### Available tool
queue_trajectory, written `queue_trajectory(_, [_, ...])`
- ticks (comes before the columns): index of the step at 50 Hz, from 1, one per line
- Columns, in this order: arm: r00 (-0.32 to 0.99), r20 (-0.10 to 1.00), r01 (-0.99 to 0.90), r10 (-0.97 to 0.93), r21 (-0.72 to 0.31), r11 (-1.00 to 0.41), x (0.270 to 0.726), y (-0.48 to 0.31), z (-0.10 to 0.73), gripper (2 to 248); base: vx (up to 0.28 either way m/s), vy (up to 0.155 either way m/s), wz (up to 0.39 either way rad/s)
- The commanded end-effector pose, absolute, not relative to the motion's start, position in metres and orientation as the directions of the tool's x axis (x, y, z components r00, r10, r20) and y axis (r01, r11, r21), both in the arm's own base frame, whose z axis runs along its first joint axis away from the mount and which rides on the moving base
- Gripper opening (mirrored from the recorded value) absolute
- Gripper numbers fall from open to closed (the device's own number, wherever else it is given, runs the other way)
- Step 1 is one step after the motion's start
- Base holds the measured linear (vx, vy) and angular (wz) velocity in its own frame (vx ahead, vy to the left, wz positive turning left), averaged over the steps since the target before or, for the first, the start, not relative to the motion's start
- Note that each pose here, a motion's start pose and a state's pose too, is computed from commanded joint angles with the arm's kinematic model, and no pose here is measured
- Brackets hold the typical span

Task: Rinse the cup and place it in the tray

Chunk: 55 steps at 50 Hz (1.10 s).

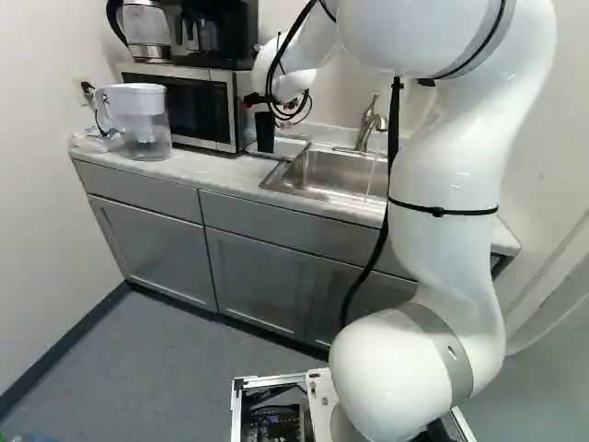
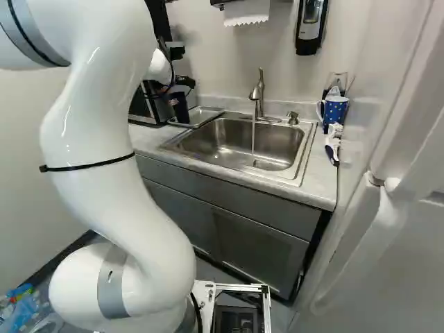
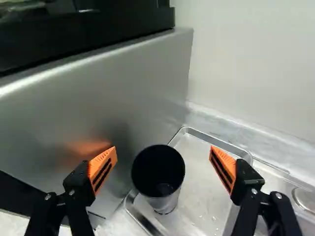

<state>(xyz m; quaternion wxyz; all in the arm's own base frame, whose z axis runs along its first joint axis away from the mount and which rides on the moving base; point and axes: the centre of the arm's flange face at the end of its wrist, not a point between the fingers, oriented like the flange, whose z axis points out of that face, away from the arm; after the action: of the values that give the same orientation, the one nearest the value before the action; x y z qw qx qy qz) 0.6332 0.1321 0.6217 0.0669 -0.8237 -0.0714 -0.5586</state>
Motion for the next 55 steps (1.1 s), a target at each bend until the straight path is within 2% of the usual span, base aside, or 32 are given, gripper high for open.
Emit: queue_trajectory(55, [0.279,0.960,0.066,-0.012,-0.031,-0.997,0.581,0.044,0.688,247,0.000,0.000,0.000])
